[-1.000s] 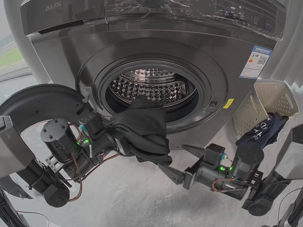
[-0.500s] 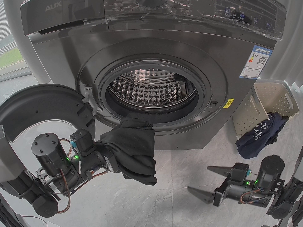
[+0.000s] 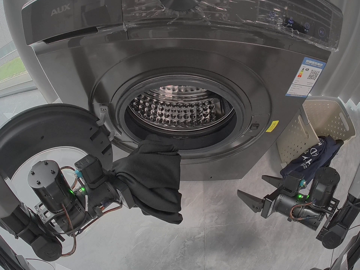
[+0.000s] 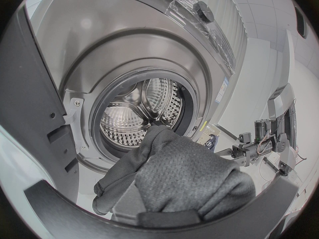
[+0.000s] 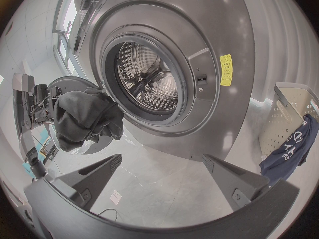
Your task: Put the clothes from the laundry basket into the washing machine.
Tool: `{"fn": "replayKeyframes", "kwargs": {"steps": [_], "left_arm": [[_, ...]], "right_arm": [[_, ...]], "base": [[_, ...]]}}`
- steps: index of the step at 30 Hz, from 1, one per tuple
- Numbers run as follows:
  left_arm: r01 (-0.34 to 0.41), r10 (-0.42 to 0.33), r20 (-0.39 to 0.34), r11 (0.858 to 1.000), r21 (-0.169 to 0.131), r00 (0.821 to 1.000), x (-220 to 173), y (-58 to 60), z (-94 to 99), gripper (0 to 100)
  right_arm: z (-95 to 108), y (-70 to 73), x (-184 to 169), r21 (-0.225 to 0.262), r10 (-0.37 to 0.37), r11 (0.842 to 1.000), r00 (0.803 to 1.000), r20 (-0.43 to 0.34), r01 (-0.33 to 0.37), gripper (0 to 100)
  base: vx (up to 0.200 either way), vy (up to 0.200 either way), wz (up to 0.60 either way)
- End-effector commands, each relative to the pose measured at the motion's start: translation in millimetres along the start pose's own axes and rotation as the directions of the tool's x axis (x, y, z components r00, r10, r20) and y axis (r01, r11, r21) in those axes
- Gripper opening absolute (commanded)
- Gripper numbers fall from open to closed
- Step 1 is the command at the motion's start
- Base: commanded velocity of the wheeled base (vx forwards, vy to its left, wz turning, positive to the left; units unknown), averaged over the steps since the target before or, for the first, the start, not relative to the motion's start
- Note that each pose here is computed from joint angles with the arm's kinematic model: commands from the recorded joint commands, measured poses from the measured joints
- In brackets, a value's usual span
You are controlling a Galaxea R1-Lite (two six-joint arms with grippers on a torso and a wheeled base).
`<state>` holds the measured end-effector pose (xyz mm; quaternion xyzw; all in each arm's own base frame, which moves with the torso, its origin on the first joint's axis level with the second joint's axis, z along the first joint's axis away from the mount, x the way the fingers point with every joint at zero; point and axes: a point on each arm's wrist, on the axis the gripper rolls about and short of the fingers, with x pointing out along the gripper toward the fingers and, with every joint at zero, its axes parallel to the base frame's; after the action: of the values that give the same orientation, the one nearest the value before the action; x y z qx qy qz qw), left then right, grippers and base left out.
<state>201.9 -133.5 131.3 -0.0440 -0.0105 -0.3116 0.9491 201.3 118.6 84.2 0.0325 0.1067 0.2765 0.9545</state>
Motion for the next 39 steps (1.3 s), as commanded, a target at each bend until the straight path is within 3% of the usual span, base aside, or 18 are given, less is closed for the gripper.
{"fn": "replayKeyframes", "kwargs": {"steps": [1, 8, 17, 29, 35, 39], "left_arm": [[0.004, -0.004, -0.003, 1.0, -0.001, 1.0, 0.2, -1.2, -0.9, 0], [0.01, -0.01, -0.027, 1.0, 0.002, 1.0, 3.2, -2.4, -7.0, 0], [0.093, -0.093, -0.058, 0.996, -0.003, 0.994, 6.4, -24.5, -15.5, 0], [0.094, -0.094, -0.068, 0.996, -0.005, 0.993, 9.7, -25.5, -19.0, 0], [0.1, -0.1, -0.047, 0.995, 0.0, 0.994, 52.3, -30.9, -30.8, 0], [0.052, -0.052, -0.015, 0.999, -0.001, 0.999, 90.8, -27.2, -43.1, 0]], "right_arm": [[-1.1, -0.6, 1.2, 0.001, -0.001, 1.0, 1.0, -0.005, 0.001, 100], [-3.5, 1.7, -0.6, 0.0, 0.008, 1.0, 1.0, -0.018, -0.008, 100], [-10.1, 12.8, -7.8, -0.011, 0.06, 0.998, 0.997, -0.056, -0.061, 100], [-14.1, 22.4, -13.1, -0.018, 0.101, 0.995, 0.992, -0.079, -0.102, 100], [-15.3, 29.5, -14.9, -0.023, 0.133, 0.991, 0.988, -0.085, -0.135, 100], [-17.3, 35.7, -16.7, -0.026, 0.158, 0.987, 0.983, -0.095, -0.161, 100]], "base": [[0.2, 0.0, 0.0], [0.2, 0.0, 0.0], [0.044, 0.0, 0.0], [0.0, 0.0, 0.0], [0.0, 0.0, 0.0], [0.0, 0.0, 0.0]]}}
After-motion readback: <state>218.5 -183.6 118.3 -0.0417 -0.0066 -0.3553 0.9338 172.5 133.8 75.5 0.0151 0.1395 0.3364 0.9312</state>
